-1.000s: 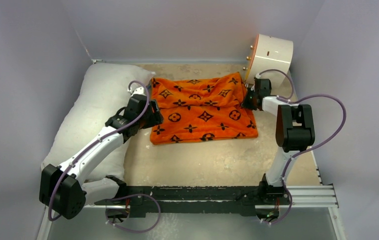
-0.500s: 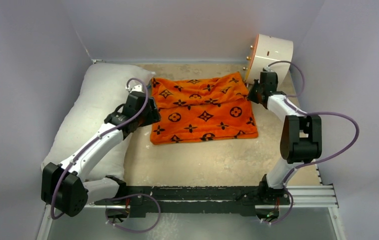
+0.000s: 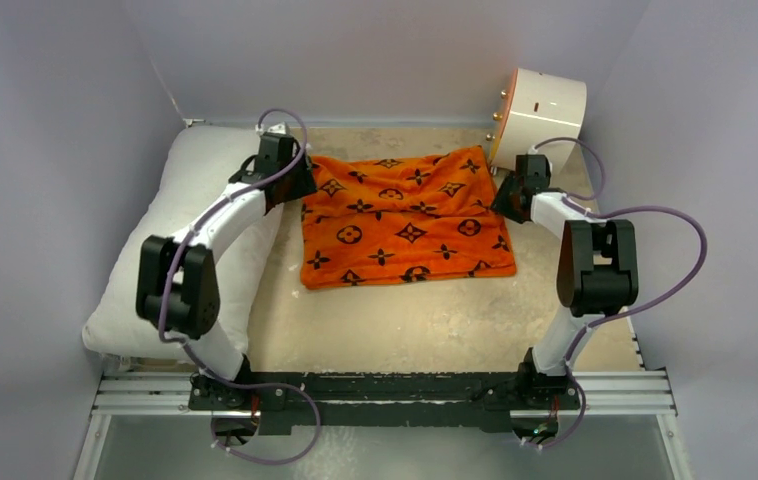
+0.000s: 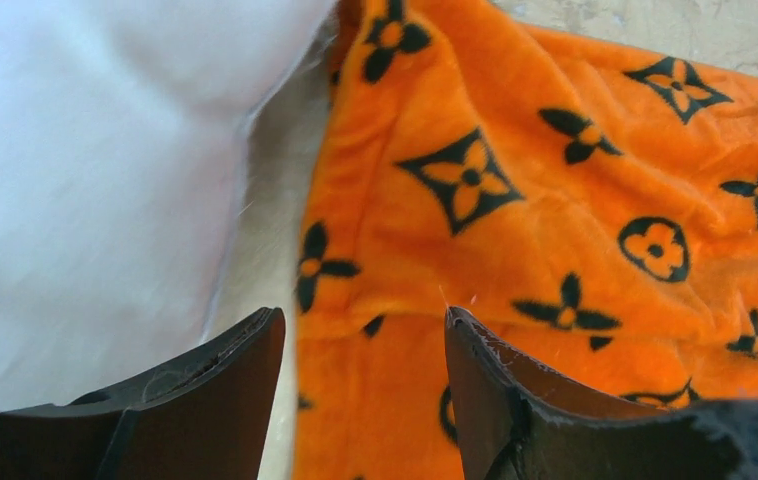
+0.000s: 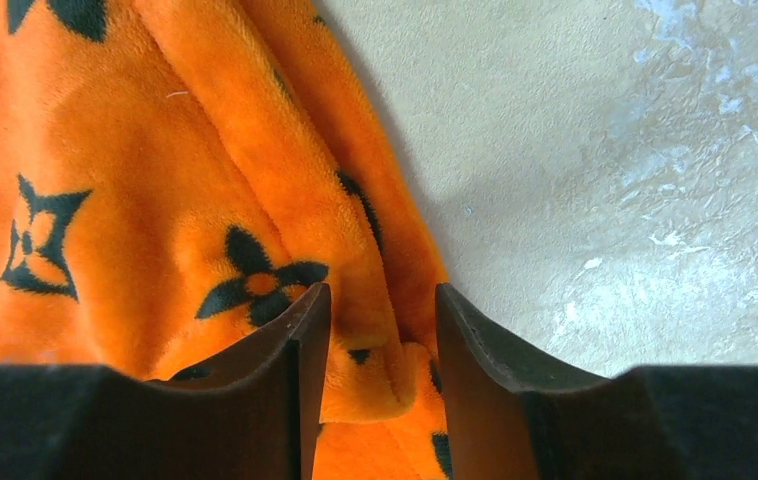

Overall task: Remove the pillowcase from the pillow
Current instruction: Fold the pillowcase at the center of the board.

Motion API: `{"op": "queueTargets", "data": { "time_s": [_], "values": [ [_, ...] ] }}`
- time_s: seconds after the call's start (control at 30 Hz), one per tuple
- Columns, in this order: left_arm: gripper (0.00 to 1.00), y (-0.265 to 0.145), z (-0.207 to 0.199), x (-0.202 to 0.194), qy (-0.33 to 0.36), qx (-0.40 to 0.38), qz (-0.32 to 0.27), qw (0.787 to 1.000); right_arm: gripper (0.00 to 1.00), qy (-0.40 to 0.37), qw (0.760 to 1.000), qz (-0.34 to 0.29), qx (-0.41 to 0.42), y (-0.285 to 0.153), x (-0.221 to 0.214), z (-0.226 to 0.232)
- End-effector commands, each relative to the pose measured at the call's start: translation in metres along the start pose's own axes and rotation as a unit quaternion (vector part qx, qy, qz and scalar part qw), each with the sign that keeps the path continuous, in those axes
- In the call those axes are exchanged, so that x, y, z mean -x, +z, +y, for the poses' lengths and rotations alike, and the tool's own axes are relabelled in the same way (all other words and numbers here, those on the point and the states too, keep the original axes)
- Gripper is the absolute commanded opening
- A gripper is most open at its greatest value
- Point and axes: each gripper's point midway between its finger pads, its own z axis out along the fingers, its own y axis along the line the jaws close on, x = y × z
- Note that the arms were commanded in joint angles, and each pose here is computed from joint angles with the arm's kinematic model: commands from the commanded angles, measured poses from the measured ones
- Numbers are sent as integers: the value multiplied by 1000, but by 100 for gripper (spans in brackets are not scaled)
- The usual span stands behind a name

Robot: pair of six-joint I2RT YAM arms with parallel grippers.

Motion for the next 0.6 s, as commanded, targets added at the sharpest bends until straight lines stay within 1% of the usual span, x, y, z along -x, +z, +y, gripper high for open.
{"op": "queueTargets", "data": {
  "time_s": [0.0,0.07,0.13,0.17,0.2,0.27,0.33,0.43,0.5,0.57],
  "values": [
    [58,19,-54,38,22,-100,-27,994,46,8,1000,-28,-3,-8,13,-2],
    [58,15,-70,31,28,-134,-10,991,47,5,999,-43,-1,-17,14,-3],
    [58,-3,-81,21,42,-164,-10,986,47,6,998,-55,2,-32,11,0],
    [59,-16,-91,10,56,-185,-6,981,48,5,998,-62,1,-41,8,2],
    [60,-31,-104,-4,78,-209,-3,975,48,1,998,-68,1,-50,4,6],
    [60,-59,-127,-45,122,-232,10,965,49,-7,998,-70,1,-68,-9,16],
    [60,-79,-139,-82,127,-250,24,960,49,-13,998,-61,4,-77,-28,25],
    [61,-81,-123,-118,92,-226,19,970,50,-7,999,-32,26,-82,-60,36],
    [61,-71,-95,-126,67,-175,-2,982,51,-4,999,-13,41,-77,-80,40],
    [61,-61,-70,-132,55,-131,-23,990,51,2,999,10,48,-67,-100,41]
  ]
}}
